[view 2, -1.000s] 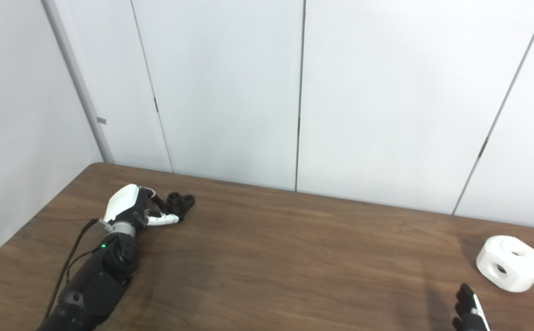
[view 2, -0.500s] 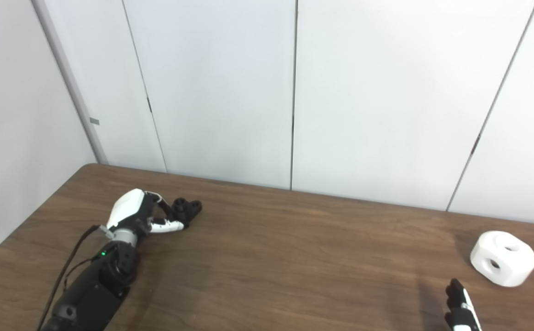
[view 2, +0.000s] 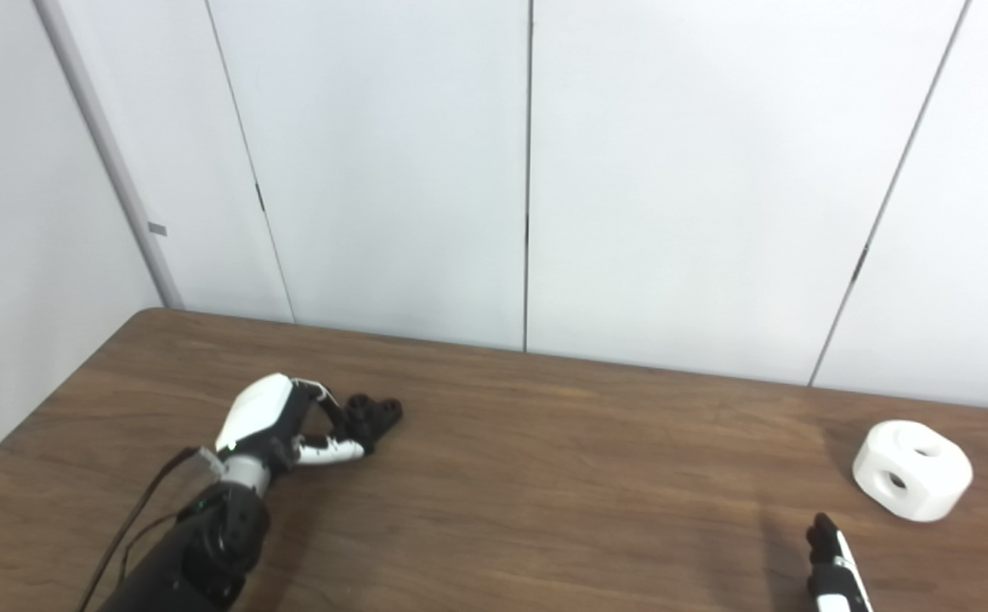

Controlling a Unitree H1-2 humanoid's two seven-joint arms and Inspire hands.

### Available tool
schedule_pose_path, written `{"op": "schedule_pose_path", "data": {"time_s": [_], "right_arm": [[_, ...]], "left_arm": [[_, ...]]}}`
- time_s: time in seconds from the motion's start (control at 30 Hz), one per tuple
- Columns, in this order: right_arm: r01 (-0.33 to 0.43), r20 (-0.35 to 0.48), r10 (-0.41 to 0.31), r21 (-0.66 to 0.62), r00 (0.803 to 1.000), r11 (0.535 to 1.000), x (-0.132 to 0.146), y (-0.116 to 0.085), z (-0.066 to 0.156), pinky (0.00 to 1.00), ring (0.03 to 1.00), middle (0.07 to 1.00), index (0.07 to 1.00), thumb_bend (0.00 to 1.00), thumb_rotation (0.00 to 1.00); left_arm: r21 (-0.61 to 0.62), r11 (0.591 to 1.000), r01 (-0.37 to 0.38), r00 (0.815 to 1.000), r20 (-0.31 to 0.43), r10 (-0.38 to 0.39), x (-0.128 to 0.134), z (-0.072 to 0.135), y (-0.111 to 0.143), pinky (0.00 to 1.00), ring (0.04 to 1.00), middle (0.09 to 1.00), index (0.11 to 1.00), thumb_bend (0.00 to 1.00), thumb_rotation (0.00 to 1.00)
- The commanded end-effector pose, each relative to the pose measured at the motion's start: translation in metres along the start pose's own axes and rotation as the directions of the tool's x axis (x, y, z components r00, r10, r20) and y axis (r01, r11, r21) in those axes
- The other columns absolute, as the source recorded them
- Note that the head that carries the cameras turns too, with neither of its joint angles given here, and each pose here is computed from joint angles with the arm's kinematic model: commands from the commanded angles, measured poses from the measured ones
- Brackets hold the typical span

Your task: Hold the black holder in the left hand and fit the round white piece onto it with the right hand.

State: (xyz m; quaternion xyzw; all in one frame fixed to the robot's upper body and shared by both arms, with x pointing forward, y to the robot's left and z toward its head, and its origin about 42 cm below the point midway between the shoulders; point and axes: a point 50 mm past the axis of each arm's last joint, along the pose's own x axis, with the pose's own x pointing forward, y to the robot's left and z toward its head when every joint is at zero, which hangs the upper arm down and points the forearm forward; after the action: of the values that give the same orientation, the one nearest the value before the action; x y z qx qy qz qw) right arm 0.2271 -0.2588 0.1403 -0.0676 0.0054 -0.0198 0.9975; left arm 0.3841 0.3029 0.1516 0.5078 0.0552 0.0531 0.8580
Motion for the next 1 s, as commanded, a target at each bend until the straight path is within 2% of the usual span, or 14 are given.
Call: {"op": "schedule_pose_path", "data": {"time_s": [0.0, 0.3, 0.6, 0.97], "right_arm": [[0.002, 0.047, -0.001, -0.004, 0.999, 1.0, 0.0, 0.002, 0.006, 1.0, 0.995, 0.977, 0.98, 0.51, 1.0], [-0.008, 0.049, 0.009, -0.007, 0.999, 1.0, -0.001, 0.005, 0.004, 1.0, 1.0, 0.973, 0.976, 0.53, 1.0], [-0.012, 0.046, 0.013, -0.019, 0.999, 1.0, -0.001, 0.01, 0.006, 1.0, 0.998, 0.969, 0.967, 0.61, 1.0], [-0.015, 0.05, 0.016, -0.023, 0.999, 1.0, -0.002, 0.016, 0.018, 1.0, 1.0, 0.968, 0.966, 0.6, 1.0]], "left_arm": [[0.006, 0.999, 0.04, 0.998, 0.056, -0.04, -0.009, 0.013, -0.009, 1.0, 0.926, 0.804, 0.486, 0.52, 0.05], [0.048, 0.996, 0.076, 0.986, 0.148, -0.082, -0.037, 0.03, -0.021, 1.0, 0.92, 0.804, 0.486, 0.52, 0.05], [0.07, 0.992, 0.101, 0.968, 0.223, -0.115, -0.066, 0.042, -0.031, 1.0, 0.902, 0.799, 0.485, 0.52, 0.05], [0.062, 0.99, 0.128, 0.939, 0.314, -0.141, -0.096, 0.062, -0.037, 1.0, 0.905, 0.795, 0.485, 0.52, 0.05]]}}
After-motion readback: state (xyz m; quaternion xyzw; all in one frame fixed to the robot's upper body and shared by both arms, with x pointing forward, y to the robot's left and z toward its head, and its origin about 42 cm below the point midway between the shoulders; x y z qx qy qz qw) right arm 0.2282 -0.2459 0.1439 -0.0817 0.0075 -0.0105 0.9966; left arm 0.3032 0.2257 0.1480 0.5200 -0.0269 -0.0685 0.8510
